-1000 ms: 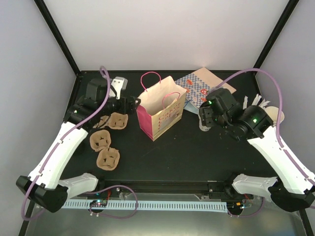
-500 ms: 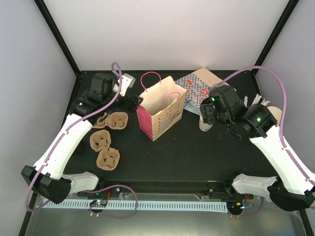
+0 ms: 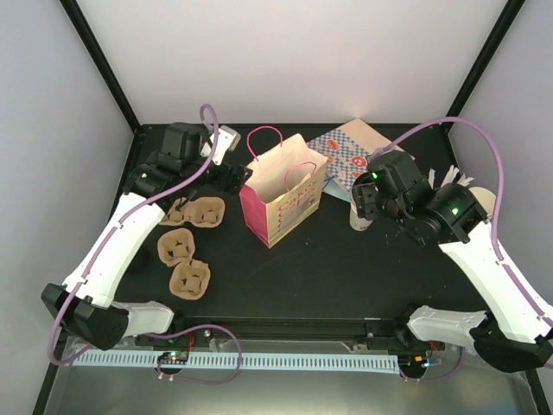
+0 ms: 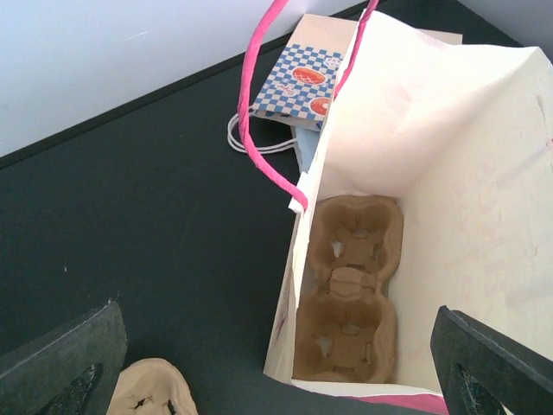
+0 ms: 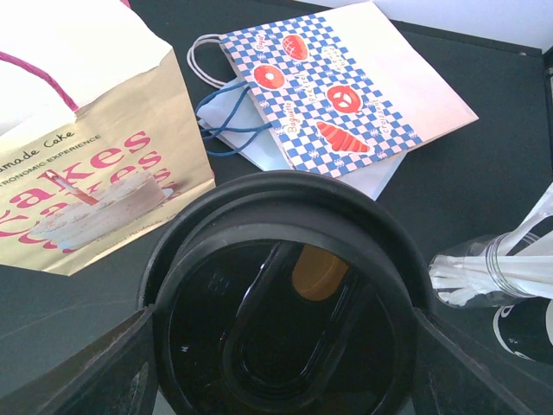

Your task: Pack the takeout coffee

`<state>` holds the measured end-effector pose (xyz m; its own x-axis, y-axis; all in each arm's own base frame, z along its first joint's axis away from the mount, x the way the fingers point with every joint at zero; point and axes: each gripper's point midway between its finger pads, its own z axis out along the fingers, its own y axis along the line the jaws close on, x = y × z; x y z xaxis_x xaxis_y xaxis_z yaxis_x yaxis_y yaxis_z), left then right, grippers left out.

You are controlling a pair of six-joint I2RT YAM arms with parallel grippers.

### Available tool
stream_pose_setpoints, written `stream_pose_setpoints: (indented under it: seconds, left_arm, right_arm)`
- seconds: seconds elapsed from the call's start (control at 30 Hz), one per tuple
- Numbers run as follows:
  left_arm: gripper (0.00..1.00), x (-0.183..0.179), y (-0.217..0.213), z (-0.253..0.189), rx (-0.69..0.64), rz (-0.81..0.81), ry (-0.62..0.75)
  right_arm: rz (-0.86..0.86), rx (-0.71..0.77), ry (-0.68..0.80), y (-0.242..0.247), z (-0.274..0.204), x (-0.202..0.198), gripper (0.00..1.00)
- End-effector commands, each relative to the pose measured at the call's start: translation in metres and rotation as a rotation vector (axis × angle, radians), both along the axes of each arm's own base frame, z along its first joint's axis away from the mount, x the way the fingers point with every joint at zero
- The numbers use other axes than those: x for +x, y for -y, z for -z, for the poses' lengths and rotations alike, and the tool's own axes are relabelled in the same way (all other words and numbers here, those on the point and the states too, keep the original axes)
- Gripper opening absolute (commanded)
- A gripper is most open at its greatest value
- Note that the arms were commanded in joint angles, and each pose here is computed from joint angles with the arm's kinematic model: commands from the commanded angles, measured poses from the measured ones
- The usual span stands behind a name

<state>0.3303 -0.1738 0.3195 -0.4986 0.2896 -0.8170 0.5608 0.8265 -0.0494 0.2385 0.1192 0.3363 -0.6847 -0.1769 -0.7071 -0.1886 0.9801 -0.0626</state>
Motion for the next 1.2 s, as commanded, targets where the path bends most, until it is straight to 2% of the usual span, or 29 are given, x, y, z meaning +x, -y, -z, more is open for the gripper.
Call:
stream_pose_setpoints:
  seconds: [0.0,0.13,1.17]
  left_arm:
    - [0.99,0.003,-0.001,-0.006,-0.016,0.005,-0.011]
    - [0.99,0.011,-0.003,0.002,-0.019,-0.023,-0.065]
    - [0.98,0.000,0.001,0.004,-0.019,0.043,-0.060]
  right_arm:
    - [0.009,-0.001,0.027,0.007,-0.008,-0.002,0.71]
    - [0.010,0.001,0.041,0.009,-0.013,-0.003,0.71]
    - [0.000,0.019,0.047,0.009,-0.015,-0.005,0.71]
